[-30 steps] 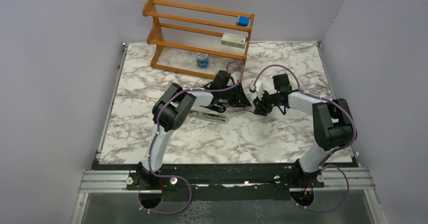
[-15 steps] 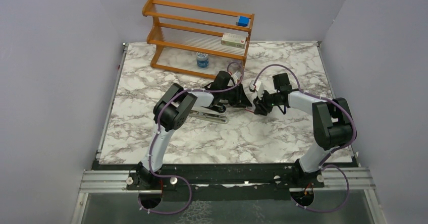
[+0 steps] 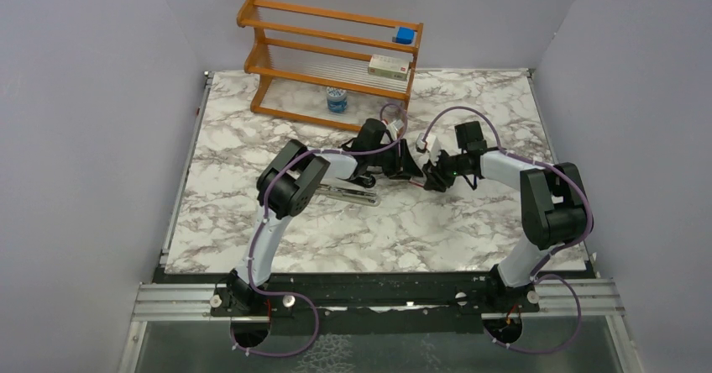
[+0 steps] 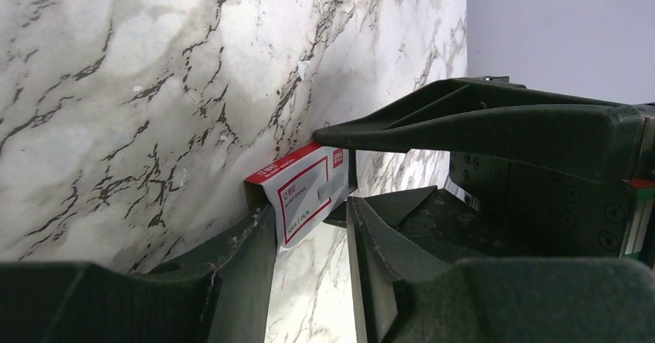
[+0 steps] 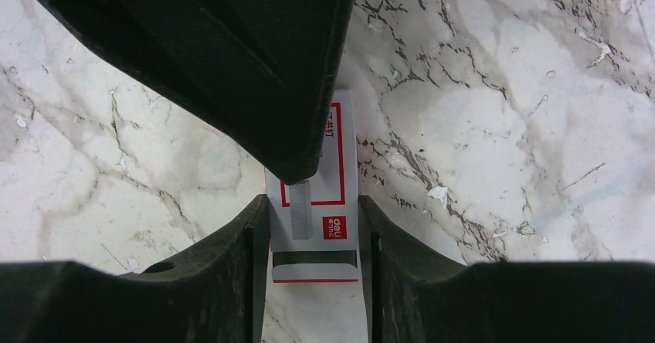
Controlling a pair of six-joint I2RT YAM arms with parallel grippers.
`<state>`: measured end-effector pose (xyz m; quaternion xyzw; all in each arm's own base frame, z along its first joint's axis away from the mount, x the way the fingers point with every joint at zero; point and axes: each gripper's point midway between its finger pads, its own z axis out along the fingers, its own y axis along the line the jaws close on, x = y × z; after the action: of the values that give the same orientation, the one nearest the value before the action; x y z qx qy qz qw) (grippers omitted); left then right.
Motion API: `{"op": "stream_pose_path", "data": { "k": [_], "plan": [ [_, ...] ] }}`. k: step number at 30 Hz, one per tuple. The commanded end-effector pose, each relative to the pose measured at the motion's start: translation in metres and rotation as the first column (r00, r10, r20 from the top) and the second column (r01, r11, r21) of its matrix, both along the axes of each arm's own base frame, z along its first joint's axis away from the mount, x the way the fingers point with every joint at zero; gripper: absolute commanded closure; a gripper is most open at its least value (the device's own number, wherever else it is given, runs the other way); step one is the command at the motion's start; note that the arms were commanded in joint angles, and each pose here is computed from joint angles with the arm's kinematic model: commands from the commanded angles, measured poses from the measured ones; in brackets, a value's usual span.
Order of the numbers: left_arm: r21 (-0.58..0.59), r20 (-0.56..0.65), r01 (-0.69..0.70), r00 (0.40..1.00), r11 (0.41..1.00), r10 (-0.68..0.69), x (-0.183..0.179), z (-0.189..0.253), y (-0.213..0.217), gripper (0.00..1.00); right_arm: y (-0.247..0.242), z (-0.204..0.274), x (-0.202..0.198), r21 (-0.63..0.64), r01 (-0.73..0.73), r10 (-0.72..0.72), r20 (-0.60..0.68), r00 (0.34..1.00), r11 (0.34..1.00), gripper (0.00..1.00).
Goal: Load the staples into the stapler
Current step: Open the staple box at the center of the board.
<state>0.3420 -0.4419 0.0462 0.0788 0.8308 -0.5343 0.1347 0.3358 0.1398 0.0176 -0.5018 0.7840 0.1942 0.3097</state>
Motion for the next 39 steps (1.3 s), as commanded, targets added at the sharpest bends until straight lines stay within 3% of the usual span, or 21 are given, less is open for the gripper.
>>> {"op": "stream_pose_path", "data": {
  "k": [1, 17, 35, 39],
  "plan": [
    [-0.049, -0.048, 0.138, 0.989, 0.989, -0.140, -0.044, -0.003, -0.024, 0.59, -0.010, -0.028, -0.018, -0.058, 0.007, -0.013, -0.104, 0.994, 0.998, 0.71],
    [-0.074, -0.051, 0.157, 0.986, 0.985, -0.161, -0.055, -0.001, -0.029, 0.60, -0.007, -0.027, -0.017, -0.046, 0.002, -0.007, -0.114, 0.994, 0.999, 0.71],
    [-0.076, -0.023, -0.061, 0.998, 0.995, 0.059, 0.025, 0.022, 0.046, 0.55, -0.008, -0.028, -0.020, -0.051, -0.001, -0.005, -0.111, 0.994, 0.999, 0.69],
    [-0.019, -0.018, -0.095, 0.995, 0.995, 0.094, 0.035, 0.020, 0.063, 0.55, -0.007, -0.025, -0.019, -0.041, -0.001, -0.004, -0.110, 0.994, 0.999, 0.67]
  ]
}}
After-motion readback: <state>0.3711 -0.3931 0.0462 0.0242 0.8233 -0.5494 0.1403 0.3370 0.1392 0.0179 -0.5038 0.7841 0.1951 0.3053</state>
